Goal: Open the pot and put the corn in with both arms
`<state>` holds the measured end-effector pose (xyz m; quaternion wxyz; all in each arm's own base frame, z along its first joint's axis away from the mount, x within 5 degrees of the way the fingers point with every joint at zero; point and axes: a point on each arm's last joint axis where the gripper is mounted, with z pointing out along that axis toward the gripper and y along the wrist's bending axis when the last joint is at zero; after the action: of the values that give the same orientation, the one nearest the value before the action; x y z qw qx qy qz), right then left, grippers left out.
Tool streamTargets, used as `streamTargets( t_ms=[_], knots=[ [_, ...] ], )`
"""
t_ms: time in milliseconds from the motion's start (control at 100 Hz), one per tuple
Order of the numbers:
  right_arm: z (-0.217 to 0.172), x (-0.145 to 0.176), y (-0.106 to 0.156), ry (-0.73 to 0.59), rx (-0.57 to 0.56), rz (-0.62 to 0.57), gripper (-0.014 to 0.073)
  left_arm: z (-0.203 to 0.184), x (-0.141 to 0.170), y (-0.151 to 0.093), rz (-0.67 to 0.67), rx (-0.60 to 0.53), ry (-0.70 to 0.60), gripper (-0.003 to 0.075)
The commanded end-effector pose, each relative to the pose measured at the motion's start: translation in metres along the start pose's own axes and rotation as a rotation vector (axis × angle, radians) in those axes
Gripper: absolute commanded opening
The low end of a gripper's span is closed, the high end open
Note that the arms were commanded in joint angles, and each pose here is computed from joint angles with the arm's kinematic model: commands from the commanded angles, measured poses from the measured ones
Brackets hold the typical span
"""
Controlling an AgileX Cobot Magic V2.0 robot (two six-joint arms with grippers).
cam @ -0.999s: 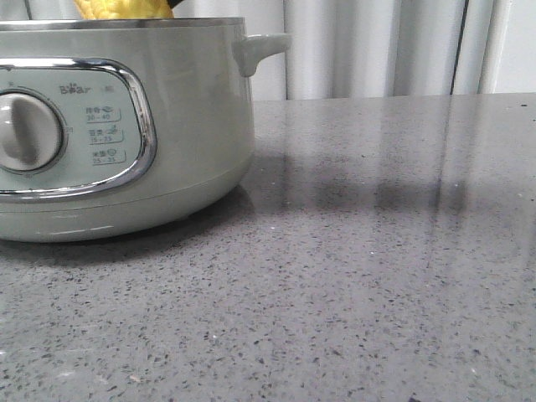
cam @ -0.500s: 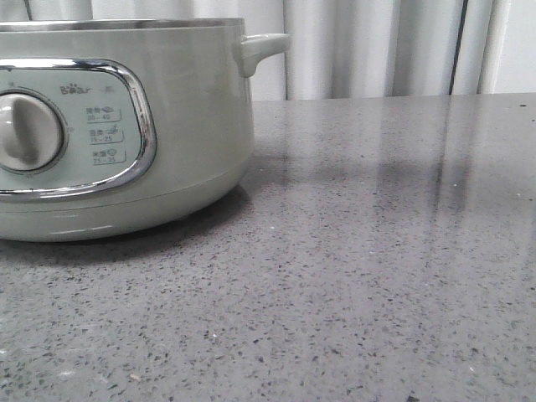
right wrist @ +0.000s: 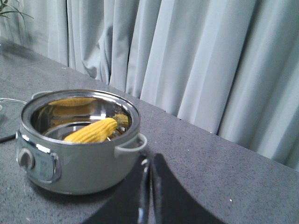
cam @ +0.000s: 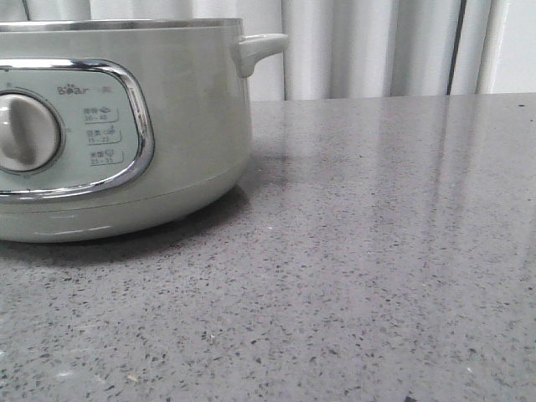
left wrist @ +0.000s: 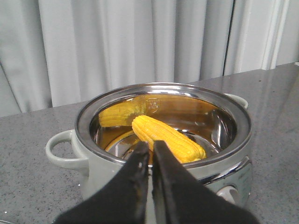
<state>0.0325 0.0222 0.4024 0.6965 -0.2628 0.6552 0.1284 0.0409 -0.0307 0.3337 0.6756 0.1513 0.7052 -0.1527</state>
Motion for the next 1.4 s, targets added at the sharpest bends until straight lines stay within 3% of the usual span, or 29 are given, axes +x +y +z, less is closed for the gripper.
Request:
streamTargets(
  t_ms=[0, 210, 859, 1059, 1239, 1389],
  knots=[
    [-0.018, 0.005, 0.000, -0.182, 0.069, -0.029, -0.0043, 0.001, -0.012, 0.004, -0.008, -0.034, -0.090, -0.0020],
    [-0.042, 0.020, 0.003, -0.305, 0.118, -0.043, -0.0043, 0.002, -0.009, 0.005, -0.011, -0.044, -0.094, -0.0020],
    [-0.043, 0.020, 0.004, -0.308, 0.118, -0.043, -0.0043, 0.003, -0.007, 0.006, -0.012, -0.045, -0.090, -0.0020],
    [-0.043, 0.020, 0.004, -0.308, 0.118, -0.043, -0.0043, 0.013, 0.027, 0.017, 0.083, -0.139, -0.055, -0.0020],
    [-0.043, 0.020, 0.004, -0.308, 0.118, -0.043, -0.0043, 0.016, 0.082, 0.027, -0.039, -0.233, -0.128, -0.0020],
    [-0.043, 0.020, 0.004, -0.308, 0.118, -0.043, -0.0043, 0.013, 0.111, 0.026, 0.009, -0.239, -0.124, -0.0020]
  ],
)
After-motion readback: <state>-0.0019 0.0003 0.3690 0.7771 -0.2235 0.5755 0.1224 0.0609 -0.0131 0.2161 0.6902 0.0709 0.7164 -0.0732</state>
